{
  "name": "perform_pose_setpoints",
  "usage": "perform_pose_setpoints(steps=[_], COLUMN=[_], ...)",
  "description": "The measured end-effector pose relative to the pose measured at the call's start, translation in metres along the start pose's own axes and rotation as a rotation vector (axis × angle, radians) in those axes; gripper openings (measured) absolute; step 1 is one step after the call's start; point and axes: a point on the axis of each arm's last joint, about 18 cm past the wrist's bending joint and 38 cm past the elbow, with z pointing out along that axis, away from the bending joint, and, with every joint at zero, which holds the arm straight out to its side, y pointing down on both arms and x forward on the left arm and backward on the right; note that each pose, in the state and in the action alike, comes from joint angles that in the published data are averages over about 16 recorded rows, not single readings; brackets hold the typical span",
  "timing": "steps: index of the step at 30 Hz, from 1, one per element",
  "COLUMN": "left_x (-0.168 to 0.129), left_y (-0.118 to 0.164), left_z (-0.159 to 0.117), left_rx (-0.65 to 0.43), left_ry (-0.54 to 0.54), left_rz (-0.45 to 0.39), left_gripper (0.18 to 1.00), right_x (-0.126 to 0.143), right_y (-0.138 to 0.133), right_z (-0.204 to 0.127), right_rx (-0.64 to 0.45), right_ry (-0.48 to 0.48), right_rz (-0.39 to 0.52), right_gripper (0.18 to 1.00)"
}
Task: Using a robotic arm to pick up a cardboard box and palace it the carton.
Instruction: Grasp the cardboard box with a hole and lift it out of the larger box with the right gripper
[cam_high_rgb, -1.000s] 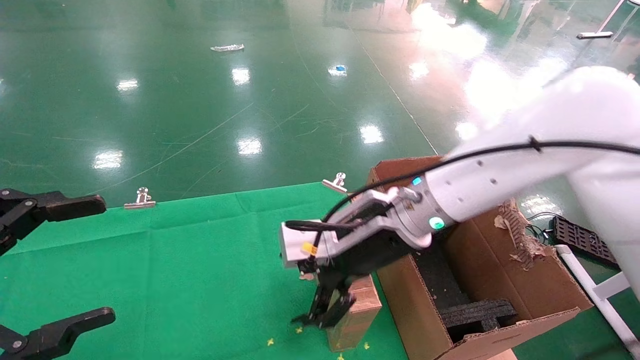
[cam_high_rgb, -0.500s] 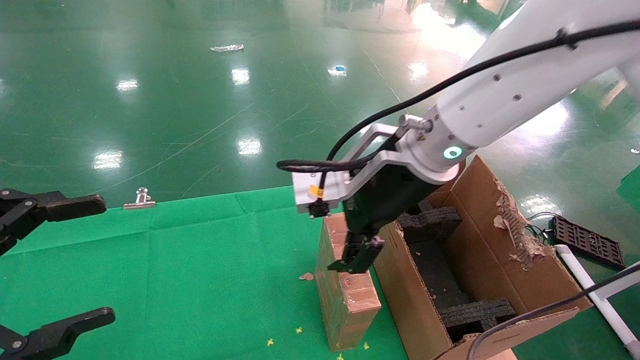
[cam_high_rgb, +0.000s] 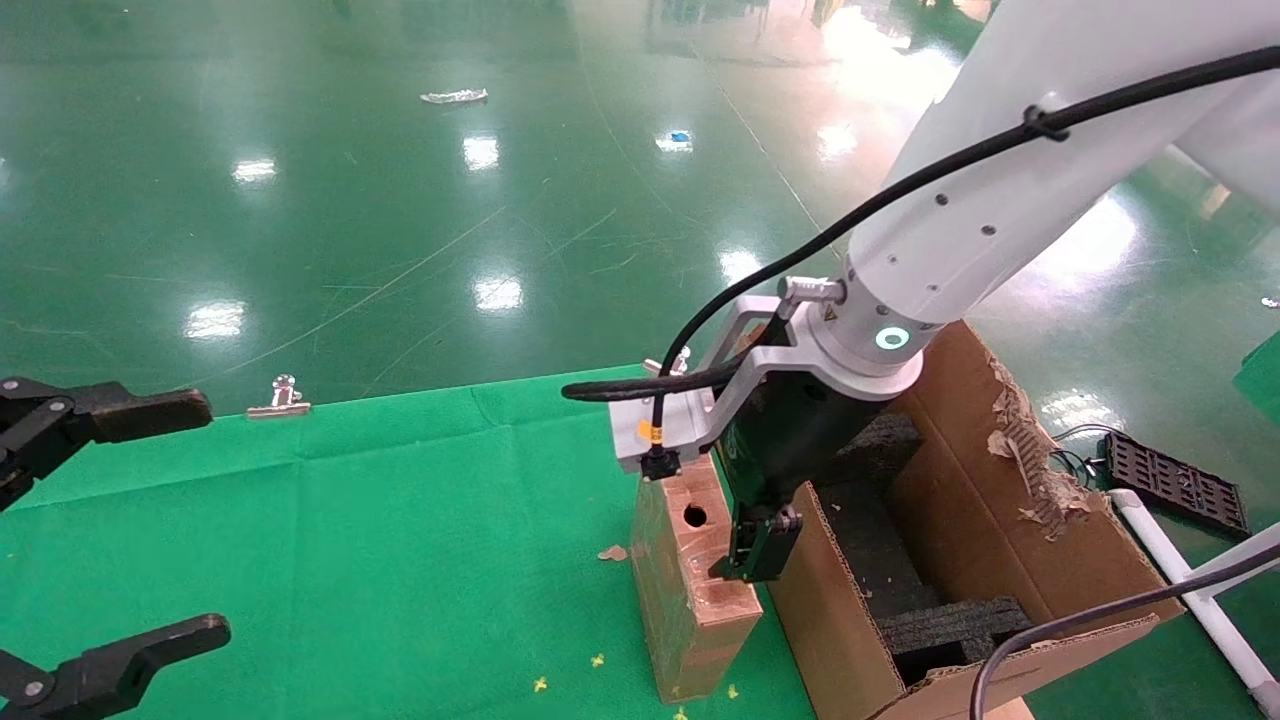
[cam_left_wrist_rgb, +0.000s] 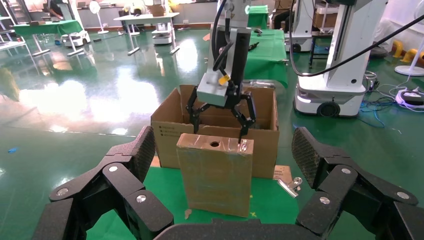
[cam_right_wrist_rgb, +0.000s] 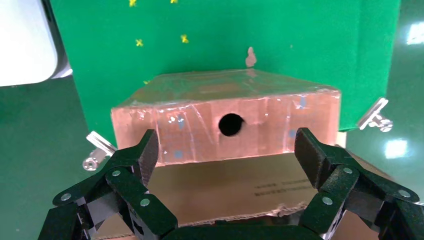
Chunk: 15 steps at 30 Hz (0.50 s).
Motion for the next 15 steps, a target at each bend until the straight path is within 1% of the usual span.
perform_pose_setpoints(steps=[3, 6, 10, 15], left_x=[0.0, 0.0, 0.0, 0.0], left_y=[0.0, 0.0, 0.0, 0.0], left_z=[0.0, 0.0, 0.0, 0.0], left_rx=[0.0, 0.0, 0.0, 0.0], left_ry=[0.0, 0.0, 0.0, 0.0], left_rz=[0.0, 0.0, 0.0, 0.0], left_gripper=[1.001, 1.001, 1.001, 1.001], right_x=[0.0, 0.002, 0.007, 0.015], right_y=[0.002, 0.005, 0.013, 0.025], right_z=[0.001, 0.0, -0.001, -0.001], right_rx=[-0.001, 0.002, 0.013, 0.028], right_ry=[-0.005, -0.01, -0.026, -0.06], right_rz=[0.052, 0.144, 0.315, 0.572], right_gripper=[1.0, 1.0, 1.0, 1.0])
